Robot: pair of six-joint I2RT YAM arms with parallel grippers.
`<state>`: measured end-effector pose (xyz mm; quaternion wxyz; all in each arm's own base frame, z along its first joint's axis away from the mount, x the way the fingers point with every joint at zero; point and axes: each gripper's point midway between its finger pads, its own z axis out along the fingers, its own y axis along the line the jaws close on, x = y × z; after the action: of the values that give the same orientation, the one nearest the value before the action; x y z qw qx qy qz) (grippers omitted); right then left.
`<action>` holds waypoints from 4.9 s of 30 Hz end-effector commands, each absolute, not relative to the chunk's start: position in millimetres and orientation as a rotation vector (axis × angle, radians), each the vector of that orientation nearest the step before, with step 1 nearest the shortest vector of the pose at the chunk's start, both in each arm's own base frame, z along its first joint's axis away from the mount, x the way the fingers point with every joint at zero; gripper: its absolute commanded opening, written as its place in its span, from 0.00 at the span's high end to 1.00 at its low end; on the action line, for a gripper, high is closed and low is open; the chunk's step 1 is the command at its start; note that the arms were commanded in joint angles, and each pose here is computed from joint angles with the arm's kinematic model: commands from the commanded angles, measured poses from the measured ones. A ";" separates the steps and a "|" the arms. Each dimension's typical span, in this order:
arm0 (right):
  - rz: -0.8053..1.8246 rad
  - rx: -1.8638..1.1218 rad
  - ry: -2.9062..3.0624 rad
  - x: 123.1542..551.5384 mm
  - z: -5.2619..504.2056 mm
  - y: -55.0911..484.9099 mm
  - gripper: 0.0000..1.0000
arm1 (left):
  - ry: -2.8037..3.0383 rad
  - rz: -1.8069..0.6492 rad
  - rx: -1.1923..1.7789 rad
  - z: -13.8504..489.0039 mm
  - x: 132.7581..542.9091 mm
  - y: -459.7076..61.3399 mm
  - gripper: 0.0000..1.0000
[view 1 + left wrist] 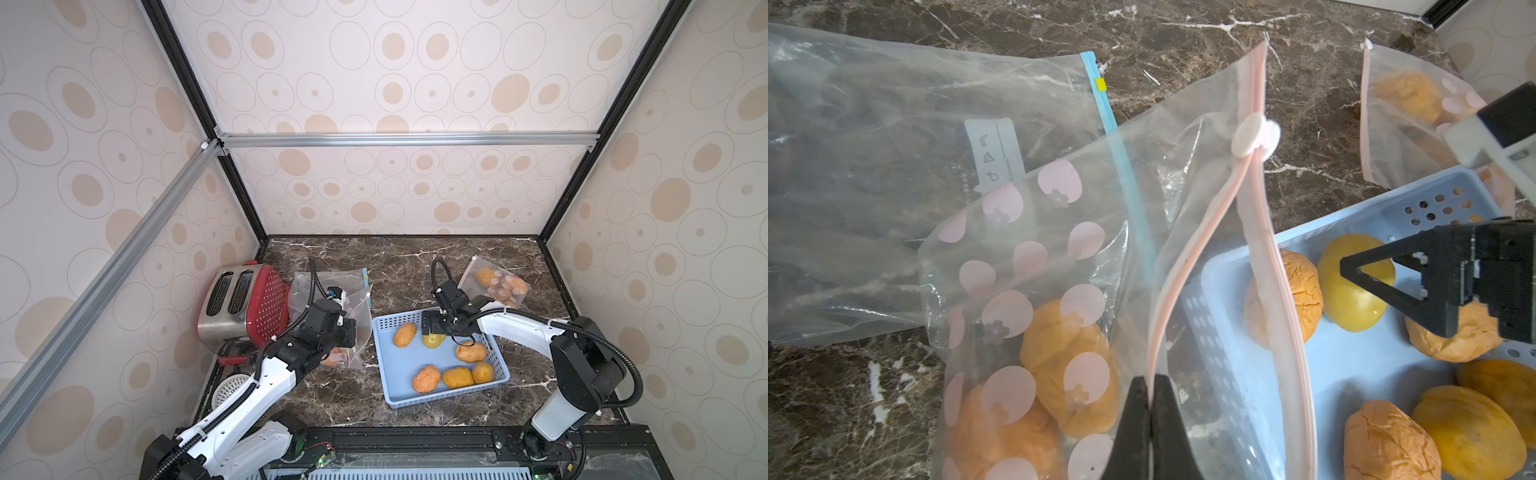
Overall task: Put the potatoes into a zipper bag and zip it
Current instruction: Pick up the potato from the basket, then place the potato into the zipper food storage bag, then pick up the potato from the basket.
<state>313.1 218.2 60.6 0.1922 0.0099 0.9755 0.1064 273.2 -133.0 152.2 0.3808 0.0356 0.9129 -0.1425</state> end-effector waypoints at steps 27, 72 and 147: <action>0.304 0.122 2.811 308.8 39.5 219.0 0.53 | 2.347 -0.359 0.086 149.2 272.3 -130.8 1.00; 1.134 -0.288 2.072 299.4 236.7 432.2 0.61 | 2.322 -0.463 0.116 156.4 271.4 -141.7 1.00; 0.300 -0.529 2.485 179.0 148.8 186.2 0.33 | 2.303 -0.464 0.083 160.5 273.9 -135.0 1.00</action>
<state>191.6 187.2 156.1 0.3316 -0.1814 0.9184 0.1167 271.0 -138.9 156.3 0.3764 0.0387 0.9063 -0.1881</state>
